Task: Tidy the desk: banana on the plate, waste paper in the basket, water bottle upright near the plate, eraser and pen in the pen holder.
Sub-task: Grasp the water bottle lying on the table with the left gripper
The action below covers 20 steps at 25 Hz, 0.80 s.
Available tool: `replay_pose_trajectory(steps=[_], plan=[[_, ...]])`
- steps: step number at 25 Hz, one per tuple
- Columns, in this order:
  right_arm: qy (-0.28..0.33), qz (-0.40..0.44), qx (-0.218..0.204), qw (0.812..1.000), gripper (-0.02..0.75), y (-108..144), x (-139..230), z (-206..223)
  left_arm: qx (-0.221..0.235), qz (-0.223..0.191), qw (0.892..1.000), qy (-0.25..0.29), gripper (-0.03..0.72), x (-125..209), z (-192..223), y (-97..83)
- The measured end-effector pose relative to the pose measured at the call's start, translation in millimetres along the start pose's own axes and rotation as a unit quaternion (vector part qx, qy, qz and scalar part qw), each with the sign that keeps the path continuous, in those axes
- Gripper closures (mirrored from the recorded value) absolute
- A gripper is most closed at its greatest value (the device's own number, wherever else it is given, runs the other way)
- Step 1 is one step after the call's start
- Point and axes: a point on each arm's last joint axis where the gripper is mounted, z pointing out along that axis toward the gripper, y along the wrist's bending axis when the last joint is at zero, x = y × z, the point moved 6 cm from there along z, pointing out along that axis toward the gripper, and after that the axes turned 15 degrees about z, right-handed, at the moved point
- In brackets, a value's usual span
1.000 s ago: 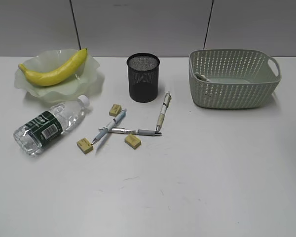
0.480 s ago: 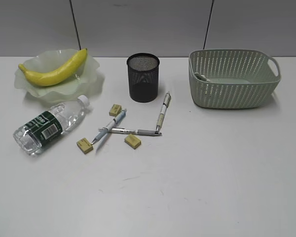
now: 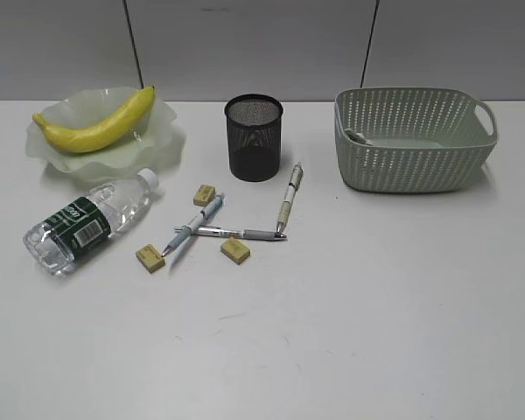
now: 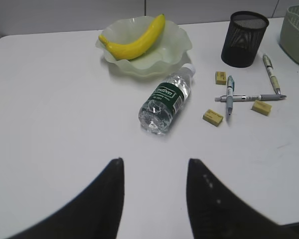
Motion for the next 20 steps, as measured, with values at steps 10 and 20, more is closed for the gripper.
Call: replay_pose_trajectory(steps=[10, 20], plan=[[-0.070, -0.008, -0.026, 0.997, 0.388, 1.1, -0.2, -6.2, 0.011, 0.078, 0.997, 0.025, 0.377, -34.5, 23.0, 5.2], [-0.070, -0.008, -0.026, 0.997, 0.388, 1.1, -0.3, -6.3, 0.069, 0.077, 0.974, 0.201, 0.265, -87.8, 160.5, 9.8]])
